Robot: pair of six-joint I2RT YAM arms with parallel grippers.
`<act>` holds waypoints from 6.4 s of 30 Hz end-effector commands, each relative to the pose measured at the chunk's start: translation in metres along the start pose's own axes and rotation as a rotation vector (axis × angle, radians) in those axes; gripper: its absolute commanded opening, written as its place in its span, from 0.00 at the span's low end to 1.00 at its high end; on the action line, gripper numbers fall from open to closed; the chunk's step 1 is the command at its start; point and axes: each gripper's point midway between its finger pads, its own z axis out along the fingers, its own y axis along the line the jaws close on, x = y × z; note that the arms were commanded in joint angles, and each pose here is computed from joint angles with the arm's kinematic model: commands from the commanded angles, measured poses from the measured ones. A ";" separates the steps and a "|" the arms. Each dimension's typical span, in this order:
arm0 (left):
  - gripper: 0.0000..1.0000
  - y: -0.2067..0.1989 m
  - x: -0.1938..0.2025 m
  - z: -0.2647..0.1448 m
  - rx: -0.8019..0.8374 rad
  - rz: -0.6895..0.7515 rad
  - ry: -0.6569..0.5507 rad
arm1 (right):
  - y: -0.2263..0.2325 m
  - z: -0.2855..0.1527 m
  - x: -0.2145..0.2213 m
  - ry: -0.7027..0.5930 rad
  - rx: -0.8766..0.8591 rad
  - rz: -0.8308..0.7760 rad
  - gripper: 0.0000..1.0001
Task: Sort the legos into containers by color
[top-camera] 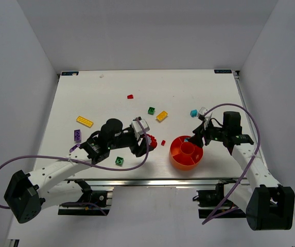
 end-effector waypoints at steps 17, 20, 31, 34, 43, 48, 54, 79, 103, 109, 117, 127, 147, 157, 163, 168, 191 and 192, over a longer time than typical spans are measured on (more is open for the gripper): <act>0.19 -0.086 -0.033 0.006 0.608 0.110 -0.099 | -0.002 -0.023 -0.060 -0.161 0.072 -0.056 0.55; 0.22 -0.090 -0.027 0.010 0.662 0.083 -0.058 | 0.037 -0.025 -0.065 -0.206 -0.133 -0.208 0.63; 0.25 -0.096 -0.024 0.026 0.813 -0.123 0.114 | 0.097 -0.054 -0.102 -0.416 -0.342 -0.928 0.80; 0.26 -0.096 -0.031 0.029 0.816 -0.159 0.114 | 0.102 -0.058 -0.112 -0.435 -0.356 -0.968 0.78; 0.27 -0.099 -0.049 0.043 0.918 -0.320 0.135 | 0.130 -0.056 -0.097 -0.435 -0.449 -0.931 0.76; 0.26 -0.092 -0.048 0.053 0.856 -0.338 0.156 | 0.137 -0.057 -0.099 -0.440 -0.462 -0.922 0.76; 0.17 -0.050 -0.026 0.072 0.523 -0.211 0.233 | 0.109 -0.051 -0.101 -0.321 -0.335 -0.832 0.68; 0.24 -0.055 -0.025 0.090 0.716 -0.211 0.255 | 0.088 -0.045 -0.084 -0.246 -0.209 -0.736 0.64; 0.32 -0.056 -0.018 0.101 0.669 -0.430 0.203 | 0.092 -0.043 -0.078 -0.255 -0.225 -0.711 0.64; 0.31 -0.050 -0.031 0.105 0.605 -0.450 0.135 | 0.093 -0.044 -0.077 -0.256 -0.227 -0.704 0.64; 0.32 -0.038 -0.040 0.102 0.507 -0.451 0.074 | 0.093 -0.044 -0.076 -0.259 -0.230 -0.698 0.64; 0.33 -0.036 -0.035 0.102 0.465 -0.524 0.051 | 0.094 -0.044 -0.076 -0.261 -0.230 -0.697 0.64; 0.38 -0.040 -0.011 0.112 0.459 -0.619 0.074 | 0.092 -0.046 -0.079 -0.263 -0.218 -0.692 0.64; 0.40 -0.044 0.001 0.112 0.454 -0.638 0.109 | 0.092 -0.045 -0.078 -0.264 -0.219 -0.690 0.65; 0.43 -0.043 0.005 0.116 0.448 -0.646 0.120 | 0.091 -0.045 -0.077 -0.262 -0.216 -0.687 0.65; 0.49 -0.041 0.006 0.118 0.435 -0.643 0.123 | 0.091 -0.045 -0.076 -0.261 -0.217 -0.686 0.65; 0.73 -0.033 0.002 0.124 0.393 -0.635 0.121 | 0.092 -0.045 -0.075 -0.262 -0.222 -0.683 0.65; 0.73 -0.033 0.001 0.124 0.394 -0.634 0.119 | 0.092 -0.045 -0.075 -0.263 -0.218 -0.684 0.65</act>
